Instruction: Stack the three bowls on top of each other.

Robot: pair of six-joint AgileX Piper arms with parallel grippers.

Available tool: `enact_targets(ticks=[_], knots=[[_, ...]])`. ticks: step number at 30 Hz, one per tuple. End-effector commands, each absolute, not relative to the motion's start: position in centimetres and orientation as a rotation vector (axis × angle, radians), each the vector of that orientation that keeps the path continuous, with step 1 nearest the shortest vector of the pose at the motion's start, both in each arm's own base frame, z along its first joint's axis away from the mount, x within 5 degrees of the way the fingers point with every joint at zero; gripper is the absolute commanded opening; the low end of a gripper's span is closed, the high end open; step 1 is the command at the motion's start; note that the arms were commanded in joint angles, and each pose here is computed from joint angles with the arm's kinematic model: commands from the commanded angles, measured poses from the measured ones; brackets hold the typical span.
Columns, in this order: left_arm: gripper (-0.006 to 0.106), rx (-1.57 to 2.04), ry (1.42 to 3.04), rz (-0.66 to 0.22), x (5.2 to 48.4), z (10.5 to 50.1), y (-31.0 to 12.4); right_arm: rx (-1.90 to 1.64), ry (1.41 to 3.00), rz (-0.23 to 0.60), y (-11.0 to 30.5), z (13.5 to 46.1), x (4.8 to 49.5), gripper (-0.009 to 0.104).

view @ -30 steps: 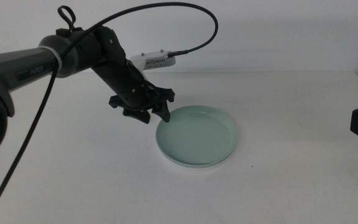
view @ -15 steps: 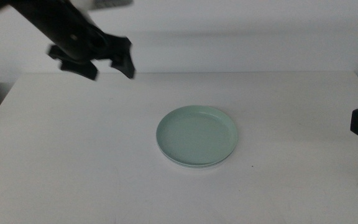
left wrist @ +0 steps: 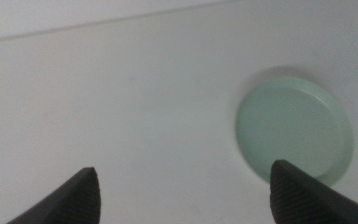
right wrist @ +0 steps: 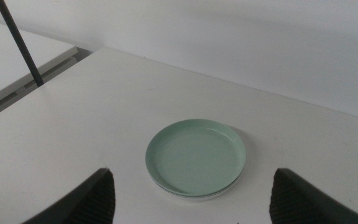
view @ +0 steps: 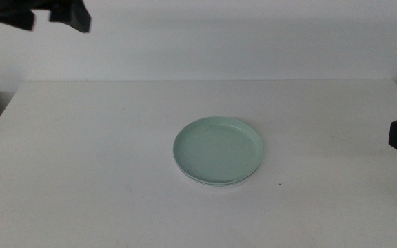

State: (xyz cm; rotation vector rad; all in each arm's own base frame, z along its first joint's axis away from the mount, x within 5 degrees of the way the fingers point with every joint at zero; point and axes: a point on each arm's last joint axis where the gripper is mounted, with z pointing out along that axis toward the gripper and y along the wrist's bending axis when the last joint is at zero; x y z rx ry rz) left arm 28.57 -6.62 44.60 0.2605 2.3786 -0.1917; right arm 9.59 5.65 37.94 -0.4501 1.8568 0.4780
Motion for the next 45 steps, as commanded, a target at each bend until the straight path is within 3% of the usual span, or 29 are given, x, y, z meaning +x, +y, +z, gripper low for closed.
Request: enact_targets(ticks=[1,18,28,42,45], knots=[[0.09,0.225,2.248,-0.188,26.7,47.4,-6.1,-0.416,1.772,0.469,5.5,39.2,9.7,0.065],[0.09,0.204,2.092,-0.23,26.4,49.2,-6.2,-0.416,1.772,0.469,5.5,39.2,9.7,0.065],[0.09,0.174,1.9,-0.278,26.9,50.9,-6.4,-0.416,1.772,0.469,5.5,39.2,9.7,0.065],[0.09,0.188,1.749,-0.087,22.2,54.0,-4.3,-0.417,1.772,0.466,5.5,39.2,9.7,0.065],[0.09,0.185,1.676,-0.084,20.8,53.9,-4.0,-0.423,1.772,0.45,5.4,39.2,9.8,0.065]])
